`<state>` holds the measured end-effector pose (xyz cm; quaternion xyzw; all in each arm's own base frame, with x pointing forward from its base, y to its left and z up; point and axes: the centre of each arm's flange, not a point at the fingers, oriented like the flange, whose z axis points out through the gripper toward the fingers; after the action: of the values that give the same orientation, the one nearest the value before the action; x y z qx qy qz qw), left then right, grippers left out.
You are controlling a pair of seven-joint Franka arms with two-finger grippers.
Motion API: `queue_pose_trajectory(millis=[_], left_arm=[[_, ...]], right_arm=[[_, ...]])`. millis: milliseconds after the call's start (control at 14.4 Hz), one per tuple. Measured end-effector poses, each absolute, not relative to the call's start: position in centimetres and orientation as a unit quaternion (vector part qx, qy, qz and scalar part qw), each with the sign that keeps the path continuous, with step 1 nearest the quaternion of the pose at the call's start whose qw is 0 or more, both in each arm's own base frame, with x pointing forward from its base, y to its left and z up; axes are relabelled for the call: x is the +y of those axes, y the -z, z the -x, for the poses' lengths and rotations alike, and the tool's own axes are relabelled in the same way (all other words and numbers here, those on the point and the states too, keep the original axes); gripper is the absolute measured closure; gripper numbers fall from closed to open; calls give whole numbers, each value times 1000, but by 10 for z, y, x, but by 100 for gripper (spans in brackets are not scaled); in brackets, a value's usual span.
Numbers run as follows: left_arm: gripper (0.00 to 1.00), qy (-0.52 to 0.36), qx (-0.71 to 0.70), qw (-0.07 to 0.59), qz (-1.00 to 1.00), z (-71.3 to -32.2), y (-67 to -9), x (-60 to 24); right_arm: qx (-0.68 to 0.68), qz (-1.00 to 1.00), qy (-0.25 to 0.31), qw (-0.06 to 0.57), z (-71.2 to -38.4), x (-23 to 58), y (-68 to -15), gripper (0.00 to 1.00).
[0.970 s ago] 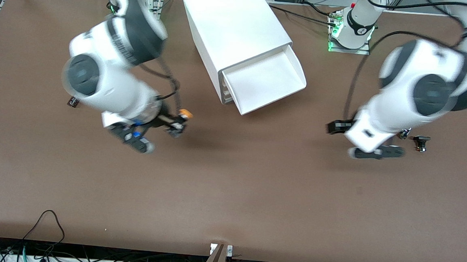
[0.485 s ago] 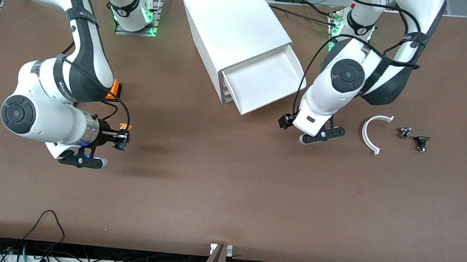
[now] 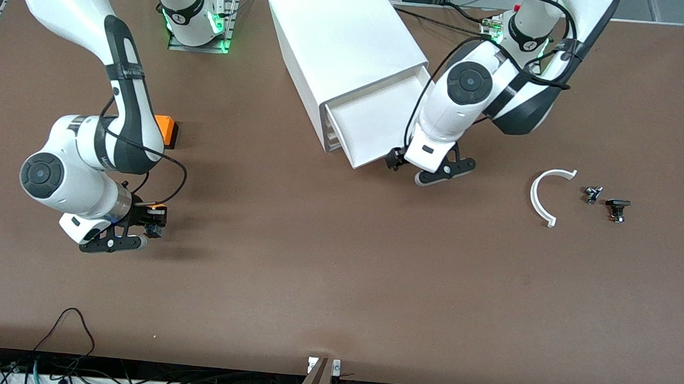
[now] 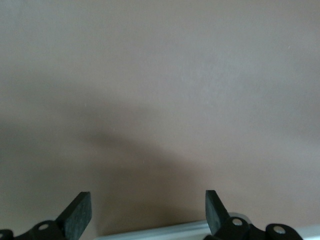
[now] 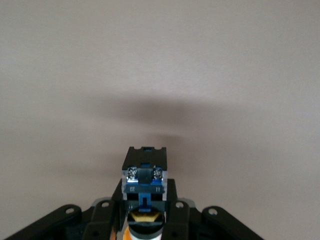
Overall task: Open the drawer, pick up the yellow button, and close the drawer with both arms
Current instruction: 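Push the drawer closed with the left gripper while the right gripper carries the button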
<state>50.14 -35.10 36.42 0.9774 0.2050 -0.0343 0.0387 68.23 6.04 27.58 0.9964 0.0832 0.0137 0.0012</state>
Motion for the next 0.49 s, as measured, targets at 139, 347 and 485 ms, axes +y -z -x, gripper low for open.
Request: queue_pose_trajectory(millis=[139,347,485], left_arm=[[0,37,213,38,-976,-486,-366,-364],[0,43,220,34,-974,-462,-365,-383],[0,48,212,29,-976,-447,-361,-392]], right_arm=[[87,-996,-27,11,-669,47,-247,67],[78,-996,-28,18,-655,33,-219,67],[70,-997,-24,20,-652,22,-210,67]])
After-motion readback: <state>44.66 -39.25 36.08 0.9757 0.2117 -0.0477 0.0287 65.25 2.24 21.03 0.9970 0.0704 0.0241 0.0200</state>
